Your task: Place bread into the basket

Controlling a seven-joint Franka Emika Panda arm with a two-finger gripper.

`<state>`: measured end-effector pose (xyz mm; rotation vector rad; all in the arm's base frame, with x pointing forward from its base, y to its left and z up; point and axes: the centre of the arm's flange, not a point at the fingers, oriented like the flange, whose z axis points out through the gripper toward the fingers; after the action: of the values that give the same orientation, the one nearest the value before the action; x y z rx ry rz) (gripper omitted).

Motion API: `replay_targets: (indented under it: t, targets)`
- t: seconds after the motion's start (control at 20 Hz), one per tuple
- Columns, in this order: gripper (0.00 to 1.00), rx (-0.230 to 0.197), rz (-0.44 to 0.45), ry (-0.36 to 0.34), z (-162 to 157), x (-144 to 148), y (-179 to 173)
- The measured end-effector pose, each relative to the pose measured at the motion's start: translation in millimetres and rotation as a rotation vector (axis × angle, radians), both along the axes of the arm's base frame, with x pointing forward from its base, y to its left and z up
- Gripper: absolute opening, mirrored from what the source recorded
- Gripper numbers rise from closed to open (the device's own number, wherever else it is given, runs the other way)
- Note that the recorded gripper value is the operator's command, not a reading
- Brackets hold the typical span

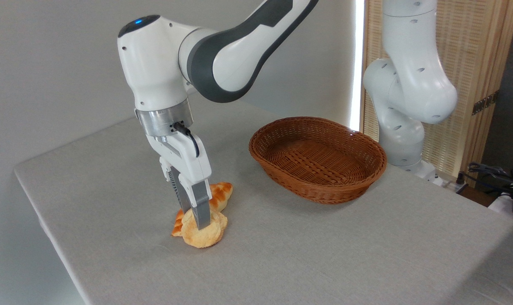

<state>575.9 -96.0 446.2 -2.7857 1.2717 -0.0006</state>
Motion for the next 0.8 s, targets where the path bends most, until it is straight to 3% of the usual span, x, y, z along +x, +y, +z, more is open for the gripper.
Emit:
replay_targets:
  t: [0.3, 0.4, 0.5, 0.8]
  targets:
    - [0.68, 0.012, -0.011, -0.013, 5, 1, -1]
    - [0.89, 0.039, -0.027, -0.014, 4, 2, -2]
    - [0.99, 0.046, -0.034, -0.009, 0, 1, -4]
    - [0.96, 0.053, -0.054, 0.011, -11, 2, -9]
